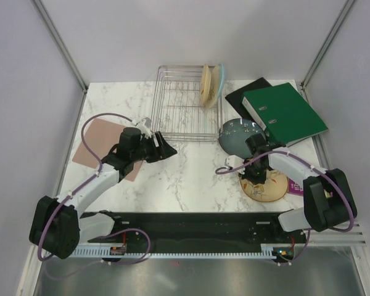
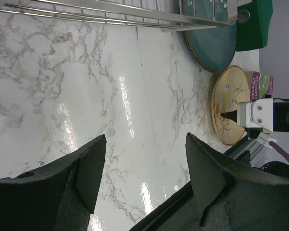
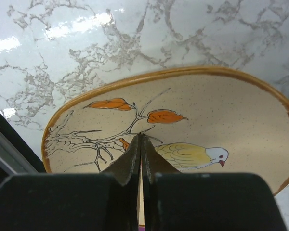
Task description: Load the plates into the dish rack
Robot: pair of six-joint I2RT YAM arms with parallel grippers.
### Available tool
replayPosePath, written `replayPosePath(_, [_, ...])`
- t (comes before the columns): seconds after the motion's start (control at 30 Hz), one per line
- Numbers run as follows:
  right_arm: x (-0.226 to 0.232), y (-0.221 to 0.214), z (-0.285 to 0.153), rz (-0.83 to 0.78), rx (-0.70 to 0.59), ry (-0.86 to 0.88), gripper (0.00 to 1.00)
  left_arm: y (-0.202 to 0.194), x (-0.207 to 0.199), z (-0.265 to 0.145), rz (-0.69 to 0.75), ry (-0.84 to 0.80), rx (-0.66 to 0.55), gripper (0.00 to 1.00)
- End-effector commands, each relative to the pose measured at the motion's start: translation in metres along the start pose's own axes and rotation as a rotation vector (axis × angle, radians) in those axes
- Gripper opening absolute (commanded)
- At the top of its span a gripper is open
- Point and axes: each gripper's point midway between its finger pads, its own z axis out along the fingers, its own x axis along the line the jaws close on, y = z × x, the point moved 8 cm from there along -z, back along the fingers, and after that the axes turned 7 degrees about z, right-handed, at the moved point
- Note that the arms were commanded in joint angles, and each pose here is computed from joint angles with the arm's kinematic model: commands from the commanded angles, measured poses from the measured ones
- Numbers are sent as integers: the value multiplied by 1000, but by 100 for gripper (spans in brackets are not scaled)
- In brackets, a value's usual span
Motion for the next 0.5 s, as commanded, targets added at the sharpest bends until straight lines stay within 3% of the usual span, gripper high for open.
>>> replayPosePath(0.0, [-4,22,25,-93,-50,22,5,3,15,-11,0,57,-28,74])
replayPosePath(0.47, [28,115,56,-265,-92,124,4,1,37,-40,-17,139,-90,76])
